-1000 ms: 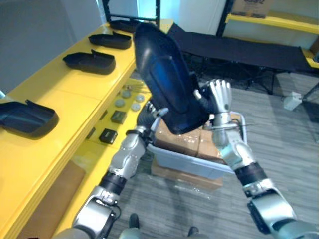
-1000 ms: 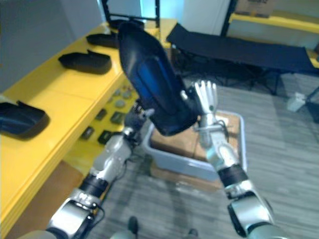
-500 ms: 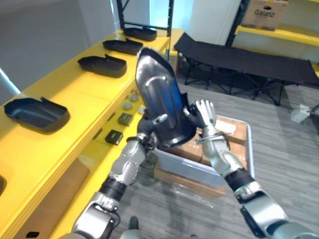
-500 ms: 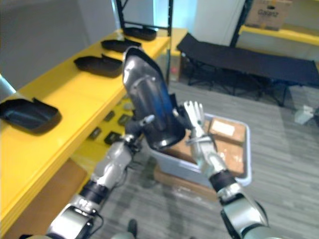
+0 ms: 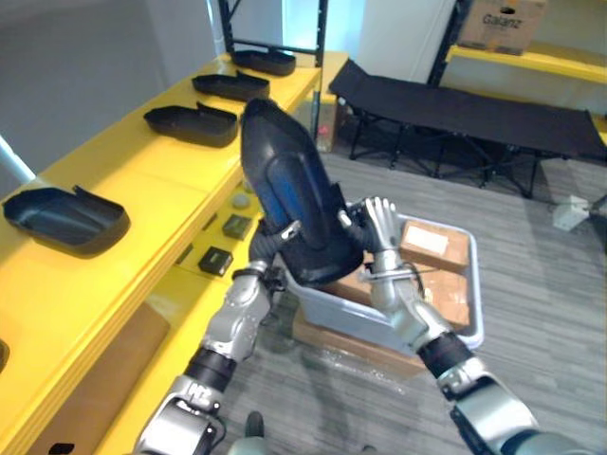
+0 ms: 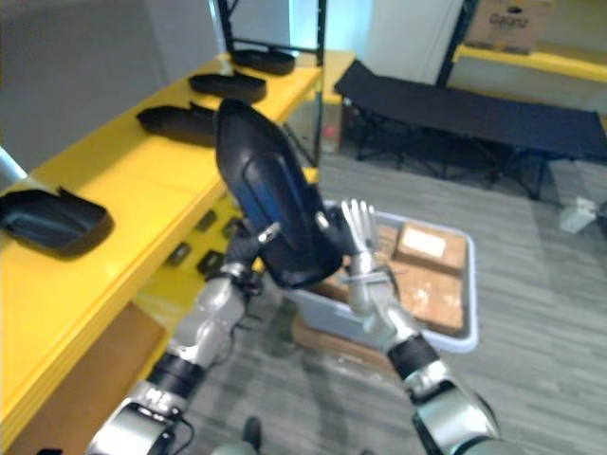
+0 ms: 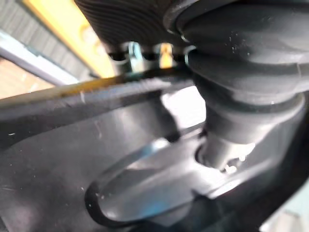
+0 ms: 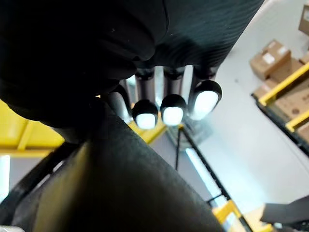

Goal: Walk over and take plastic housings, then place them on the shelf

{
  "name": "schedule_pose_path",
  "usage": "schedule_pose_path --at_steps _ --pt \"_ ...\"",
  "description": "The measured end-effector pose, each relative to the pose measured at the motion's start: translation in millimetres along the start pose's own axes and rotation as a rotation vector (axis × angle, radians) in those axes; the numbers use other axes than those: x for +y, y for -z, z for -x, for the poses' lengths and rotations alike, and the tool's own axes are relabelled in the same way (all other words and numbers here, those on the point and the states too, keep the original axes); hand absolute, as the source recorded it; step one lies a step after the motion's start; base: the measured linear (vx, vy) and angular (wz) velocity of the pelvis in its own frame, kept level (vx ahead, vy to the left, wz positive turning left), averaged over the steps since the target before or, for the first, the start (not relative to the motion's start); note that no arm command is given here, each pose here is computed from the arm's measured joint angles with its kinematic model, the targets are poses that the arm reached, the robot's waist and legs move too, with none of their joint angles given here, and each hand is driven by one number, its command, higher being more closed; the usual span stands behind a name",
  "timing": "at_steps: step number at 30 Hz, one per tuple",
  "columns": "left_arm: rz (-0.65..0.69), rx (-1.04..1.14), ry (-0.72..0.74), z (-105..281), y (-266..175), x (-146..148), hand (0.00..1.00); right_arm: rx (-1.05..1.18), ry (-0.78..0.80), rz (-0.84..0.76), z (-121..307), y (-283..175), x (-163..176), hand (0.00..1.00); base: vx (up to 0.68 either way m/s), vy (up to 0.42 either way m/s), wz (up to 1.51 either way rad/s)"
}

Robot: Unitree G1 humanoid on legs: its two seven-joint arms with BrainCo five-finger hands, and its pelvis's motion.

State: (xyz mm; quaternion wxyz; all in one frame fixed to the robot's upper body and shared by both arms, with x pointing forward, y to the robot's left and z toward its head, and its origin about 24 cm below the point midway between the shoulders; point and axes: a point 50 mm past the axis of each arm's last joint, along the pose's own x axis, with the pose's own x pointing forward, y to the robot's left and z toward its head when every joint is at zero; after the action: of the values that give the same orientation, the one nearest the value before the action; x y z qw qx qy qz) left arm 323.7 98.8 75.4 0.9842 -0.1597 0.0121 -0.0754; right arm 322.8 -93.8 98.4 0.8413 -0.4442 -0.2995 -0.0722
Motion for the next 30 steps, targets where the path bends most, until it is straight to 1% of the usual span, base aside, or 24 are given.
schedule_pose_path --at_steps 7,8,11,15,16,17,19,21,22,24,25,26,27,28,30 --pt "-0.013 -0.028 -0.013 6.0 0.6 3.6 1.00 -0.003 0.001 -0.023 3.2 -4.0 3.0 1.00 0.00 0.000 0.00" --pt "-0.016 -0.028 -0.015 6.6 1.3 4.0 1.00 0.000 -0.001 -0.028 4.8 -3.9 3.7 0.00 0.00 0.000 0.00" --pt "-0.015 -0.030 -0.024 6.8 0.9 5.5 1.00 -0.013 0.009 -0.055 6.8 -7.4 4.9 0.00 0.00 0.000 -0.01" --pt "-0.010 -0.045 -0.044 6.3 -2.1 9.8 1.00 -0.039 0.008 -0.139 9.0 -17.0 4.8 0.00 0.00 -0.001 -0.02" --pt "-0.027 -0.050 -0.061 6.4 -2.4 10.4 1.00 -0.028 -0.004 -0.160 9.6 -17.3 6.0 0.00 0.00 0.000 0.00" --pt "-0.058 -0.059 -0.079 6.6 -3.0 11.1 1.00 -0.022 -0.011 -0.172 10.6 -17.4 6.9 0.00 0.00 0.000 0.00" --pt "-0.180 -0.125 -0.138 7.2 -8.8 13.9 1.00 -0.013 -0.009 -0.200 13.1 -17.0 7.4 0.00 0.00 0.000 0.00" --pt "-0.326 -0.266 -0.199 9.6 -26.8 13.5 1.00 -0.027 0.016 -0.264 14.6 -20.6 2.1 0.00 0.00 0.000 0.00" --pt "-0.352 -0.306 -0.217 10.7 -33.7 14.0 1.00 -0.033 0.036 -0.298 13.8 -22.8 -2.0 0.00 0.00 0.000 0.00" --pt "-0.405 -0.479 -0.274 17.5 -62.1 12.3 1.00 -0.088 0.133 -0.437 4.9 -36.1 -26.1 0.00 0.00 0.000 0.00" --pt "-0.416 -0.517 -0.286 19.6 -68.5 11.9 1.00 -0.108 0.158 -0.462 2.2 -38.9 -33.1 0.00 0.00 0.000 -0.08" --pt "-0.437 -0.604 -0.322 25.7 -82.5 13.6 1.00 -0.142 0.223 -0.545 -4.0 -42.8 -52.7 0.00 0.00 0.000 -0.11" --pt "-0.444 -0.633 -0.342 28.6 -86.7 15.6 1.00 -0.153 0.242 -0.579 -6.1 -43.6 -60.1 0.00 -0.01 0.006 -0.13" --pt "-0.457 -0.677 -0.387 34.1 -92.8 19.6 1.00 -0.173 0.280 -0.647 -9.3 -43.5 -75.6 0.00 -0.03 0.006 -0.07" --pt "-0.527 -0.722 -0.474 40.9 -95.9 27.7 1.00 -0.199 0.340 -0.778 -10.7 -38.6 -101.4 0.00 -0.05 0.007 -0.02"
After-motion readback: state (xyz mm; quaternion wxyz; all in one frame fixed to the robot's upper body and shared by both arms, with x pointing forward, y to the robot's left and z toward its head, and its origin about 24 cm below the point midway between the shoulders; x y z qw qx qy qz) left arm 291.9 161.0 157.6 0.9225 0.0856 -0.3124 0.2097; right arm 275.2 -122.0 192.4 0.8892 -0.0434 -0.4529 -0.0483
